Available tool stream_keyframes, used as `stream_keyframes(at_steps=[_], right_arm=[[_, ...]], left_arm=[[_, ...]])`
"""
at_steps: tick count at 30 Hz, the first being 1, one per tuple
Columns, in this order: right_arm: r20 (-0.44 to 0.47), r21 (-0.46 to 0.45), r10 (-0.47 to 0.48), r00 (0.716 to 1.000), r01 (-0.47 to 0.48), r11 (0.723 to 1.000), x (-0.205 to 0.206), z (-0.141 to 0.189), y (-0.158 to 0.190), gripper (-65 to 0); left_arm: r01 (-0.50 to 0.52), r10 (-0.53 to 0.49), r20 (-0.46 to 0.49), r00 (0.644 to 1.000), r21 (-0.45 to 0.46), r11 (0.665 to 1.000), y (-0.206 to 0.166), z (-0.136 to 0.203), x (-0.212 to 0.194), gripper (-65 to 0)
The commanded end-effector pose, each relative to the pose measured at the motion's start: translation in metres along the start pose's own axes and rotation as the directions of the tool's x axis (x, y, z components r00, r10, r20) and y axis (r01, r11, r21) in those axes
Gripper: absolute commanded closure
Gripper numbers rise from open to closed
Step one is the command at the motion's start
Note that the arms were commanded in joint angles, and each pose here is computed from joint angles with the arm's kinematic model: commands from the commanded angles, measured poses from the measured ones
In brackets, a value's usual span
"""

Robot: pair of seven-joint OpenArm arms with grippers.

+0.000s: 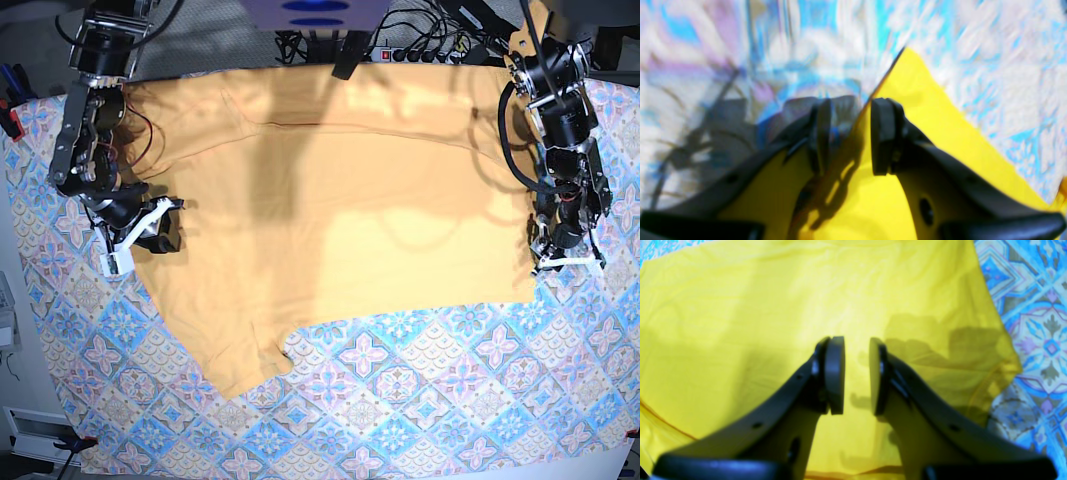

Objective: Fold the T-shirt properly
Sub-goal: 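Move both grippers down the shirt sides and grasp the side edges, then hold the side edges with both grippers and adjust their positions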

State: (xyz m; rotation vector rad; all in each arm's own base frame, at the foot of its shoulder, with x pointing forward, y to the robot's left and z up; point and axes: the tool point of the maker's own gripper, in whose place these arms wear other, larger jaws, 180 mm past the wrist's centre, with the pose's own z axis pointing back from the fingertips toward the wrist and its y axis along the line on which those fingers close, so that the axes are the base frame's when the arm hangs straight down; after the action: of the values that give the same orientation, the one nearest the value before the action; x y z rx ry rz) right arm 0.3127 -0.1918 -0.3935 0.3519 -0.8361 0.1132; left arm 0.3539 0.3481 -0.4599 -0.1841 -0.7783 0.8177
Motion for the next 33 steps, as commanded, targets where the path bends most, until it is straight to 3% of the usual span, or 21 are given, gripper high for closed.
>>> stream_keyframes(at_steps=[1, 6, 21, 29, 31, 33], right_arm=[[0.058, 0.002, 0.018, 0.998, -0.018, 1.0, 0.02, 0.004, -0.001, -12.7], [0.059, 0.002, 0.02, 0.998, -0.02, 1.0, 0.02, 0.005, -0.001, -12.7], [0.061, 0.003, 0.02, 0.998, -0.02, 1.0, 0.02, 0.005, 0.0, -12.6], [0.063, 0.005, 0.003, 0.998, -0.003, 1.0, 0.016, 0.005, 0.002, -12.6], [0.064, 0.008, -0.001, 0.998, 0.0, 1.0, 0.016, 0.004, 0.003, -12.6], [0.065, 0.008, -0.001, 0.998, 0.0, 1.0, 0.016, 0.004, 0.003, -12.6]], left_arm=[[0.005, -0.003, 0.079, 0.997, -0.018, 1.0, -0.007, 0.002, 0.031, -20.7], [-0.003, 0.006, 0.104, 0.995, -0.03, 1.0, -0.015, 0.0, 0.036, -20.7], [-0.079, 0.079, -0.013, 0.997, -0.035, 0.996, -0.031, -0.022, -0.007, -20.2], [0.032, -0.031, -0.074, 0.997, 0.008, 0.999, -0.026, -0.024, -0.042, -19.8], [0.033, -0.032, -0.078, 0.996, 0.007, 0.999, -0.026, -0.025, -0.044, -15.7], [0.034, -0.032, -0.084, 0.996, 0.015, 0.999, -0.021, -0.024, -0.048, -6.9]])
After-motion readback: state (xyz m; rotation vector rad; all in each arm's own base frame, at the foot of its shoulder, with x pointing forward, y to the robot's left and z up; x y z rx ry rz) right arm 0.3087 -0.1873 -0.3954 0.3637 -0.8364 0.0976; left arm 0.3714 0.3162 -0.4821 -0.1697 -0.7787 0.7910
